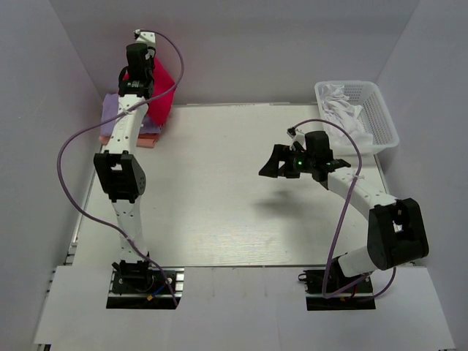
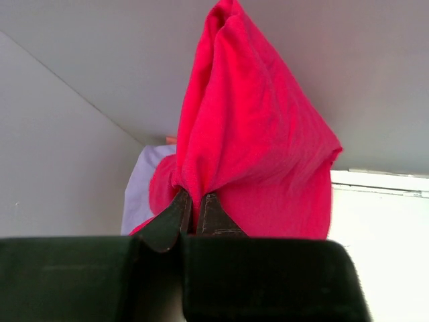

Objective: Fold and stack the t-shirts
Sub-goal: Put the neatly folded tshirt into the corner of the board with the left arm

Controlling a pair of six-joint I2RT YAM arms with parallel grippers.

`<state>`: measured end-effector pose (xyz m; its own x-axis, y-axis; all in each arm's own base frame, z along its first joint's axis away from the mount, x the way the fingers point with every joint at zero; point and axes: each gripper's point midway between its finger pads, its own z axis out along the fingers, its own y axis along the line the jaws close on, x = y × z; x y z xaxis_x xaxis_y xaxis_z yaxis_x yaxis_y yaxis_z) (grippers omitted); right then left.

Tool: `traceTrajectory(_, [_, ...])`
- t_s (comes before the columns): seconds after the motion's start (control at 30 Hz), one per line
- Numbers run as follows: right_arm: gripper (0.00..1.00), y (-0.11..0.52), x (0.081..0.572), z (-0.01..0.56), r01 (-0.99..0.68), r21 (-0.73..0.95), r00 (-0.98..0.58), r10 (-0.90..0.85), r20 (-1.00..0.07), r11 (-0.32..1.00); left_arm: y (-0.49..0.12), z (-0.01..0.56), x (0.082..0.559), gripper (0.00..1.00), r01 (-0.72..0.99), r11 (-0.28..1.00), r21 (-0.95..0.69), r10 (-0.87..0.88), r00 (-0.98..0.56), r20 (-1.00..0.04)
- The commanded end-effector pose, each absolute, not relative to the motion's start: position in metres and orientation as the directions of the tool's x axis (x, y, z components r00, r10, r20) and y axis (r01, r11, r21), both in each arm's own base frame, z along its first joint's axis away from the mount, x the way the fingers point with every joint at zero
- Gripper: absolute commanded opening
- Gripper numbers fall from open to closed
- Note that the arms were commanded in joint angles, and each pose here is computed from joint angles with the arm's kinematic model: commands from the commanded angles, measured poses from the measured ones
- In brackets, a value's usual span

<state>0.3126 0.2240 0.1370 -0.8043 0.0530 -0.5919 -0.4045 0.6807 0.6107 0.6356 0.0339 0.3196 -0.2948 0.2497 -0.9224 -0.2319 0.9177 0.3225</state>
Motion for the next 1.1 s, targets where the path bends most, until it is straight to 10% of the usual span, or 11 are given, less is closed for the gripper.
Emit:
traceTrajectory(0.0, [0.9, 0.228, 0.331, 0.165, -0.45, 0.592, -0.751, 0.076, -0.656, 0.668, 0.054, 0.384, 0.62, 0.0, -0.281, 0.922, 0.268, 0.23, -0.16, -0.96])
traceTrajectory(0.67, [0.9, 0.243, 0.356, 0.158, -0.417, 0.63, -0.795, 0.074, -0.603, 0.655, 0.179, 0.238, 0.64, 0.0, -0.325, 0.901, 0.286, 0.151, -0.383, -0.911])
traceTrajectory(0.77, [0.9, 0.246, 0.358, 0.154, -0.416, 0.637, -0.804, 0.065, -0.591, 0.649, 0.19, 0.228, 0.641, 0.5, -0.347, 0.888, 0.302, 0.154, -0.394, -0.906])
traceTrajectory(0.8, [0.9, 0.247, 0.359, 0.155, -0.415, 0.64, -0.805, 0.067, -0.589, 0.647, 0.195, 0.225, 0.643, 0.89, -0.373, 0.875, 0.309, 0.153, -0.392, -0.907])
traceTrajectory(0.83, [0.9, 0.247, 0.358, 0.153, -0.411, 0.643, -0.81, 0.066, -0.583, 0.646, 0.198, 0.225, 0.643, 0.98, -0.387, 0.868, 0.312, 0.152, -0.392, -0.907])
traceTrajectory(1.07, [0.9, 0.251, 0.358, 0.151, -0.416, 0.658, -0.817, 0.059, -0.573, 0.628, 0.201, 0.239, 0.646, 1.0, -0.437, 0.86, 0.263, 0.114, -0.337, -0.935])
